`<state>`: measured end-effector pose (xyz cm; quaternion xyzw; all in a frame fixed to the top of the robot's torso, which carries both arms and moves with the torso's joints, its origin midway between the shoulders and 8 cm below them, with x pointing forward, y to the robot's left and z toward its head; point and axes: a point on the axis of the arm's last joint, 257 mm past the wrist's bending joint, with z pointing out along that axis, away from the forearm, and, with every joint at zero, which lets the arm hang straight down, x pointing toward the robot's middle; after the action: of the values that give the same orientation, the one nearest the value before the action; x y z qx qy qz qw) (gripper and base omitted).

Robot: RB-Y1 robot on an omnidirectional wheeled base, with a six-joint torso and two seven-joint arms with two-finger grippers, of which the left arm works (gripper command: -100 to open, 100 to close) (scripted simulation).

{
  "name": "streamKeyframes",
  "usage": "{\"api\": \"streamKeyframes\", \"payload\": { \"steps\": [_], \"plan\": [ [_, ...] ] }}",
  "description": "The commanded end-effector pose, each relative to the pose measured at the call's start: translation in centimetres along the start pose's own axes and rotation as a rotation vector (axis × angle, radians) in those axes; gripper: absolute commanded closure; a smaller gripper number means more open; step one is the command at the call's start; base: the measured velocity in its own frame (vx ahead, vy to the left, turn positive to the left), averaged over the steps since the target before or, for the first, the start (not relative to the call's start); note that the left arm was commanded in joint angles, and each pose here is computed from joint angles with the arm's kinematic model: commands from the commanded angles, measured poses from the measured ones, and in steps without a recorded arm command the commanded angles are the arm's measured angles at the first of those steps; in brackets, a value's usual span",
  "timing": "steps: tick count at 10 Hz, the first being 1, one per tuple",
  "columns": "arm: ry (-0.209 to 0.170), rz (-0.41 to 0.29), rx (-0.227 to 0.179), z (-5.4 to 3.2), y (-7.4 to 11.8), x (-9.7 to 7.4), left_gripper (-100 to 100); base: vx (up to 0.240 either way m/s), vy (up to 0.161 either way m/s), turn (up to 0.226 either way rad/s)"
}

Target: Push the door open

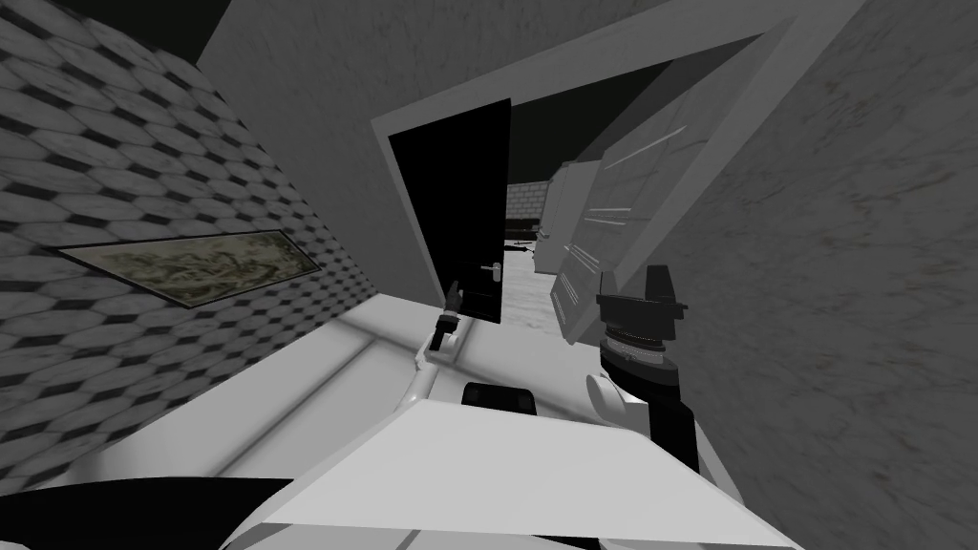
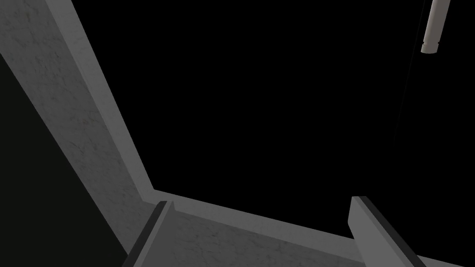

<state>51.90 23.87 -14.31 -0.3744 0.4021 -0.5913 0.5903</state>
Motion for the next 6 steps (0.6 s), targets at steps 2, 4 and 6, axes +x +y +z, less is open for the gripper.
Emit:
{"api": "streamKeyframes", "payload": {
  "steps": [2,4,6],
  "plan": [
    [0.006,-0.006,-0.034,0.53,1.9,0.5,-100,0.058,0.005,-0.014],
    [0.010,-0.010,-0.059,0.79,3.3,0.7,-100,0.071,-0.001,-0.018],
    [0.020,-0.016,-0.076,1.81,4.3,1.4,-100,0.075,0.004,-0.018]
  ]
}}
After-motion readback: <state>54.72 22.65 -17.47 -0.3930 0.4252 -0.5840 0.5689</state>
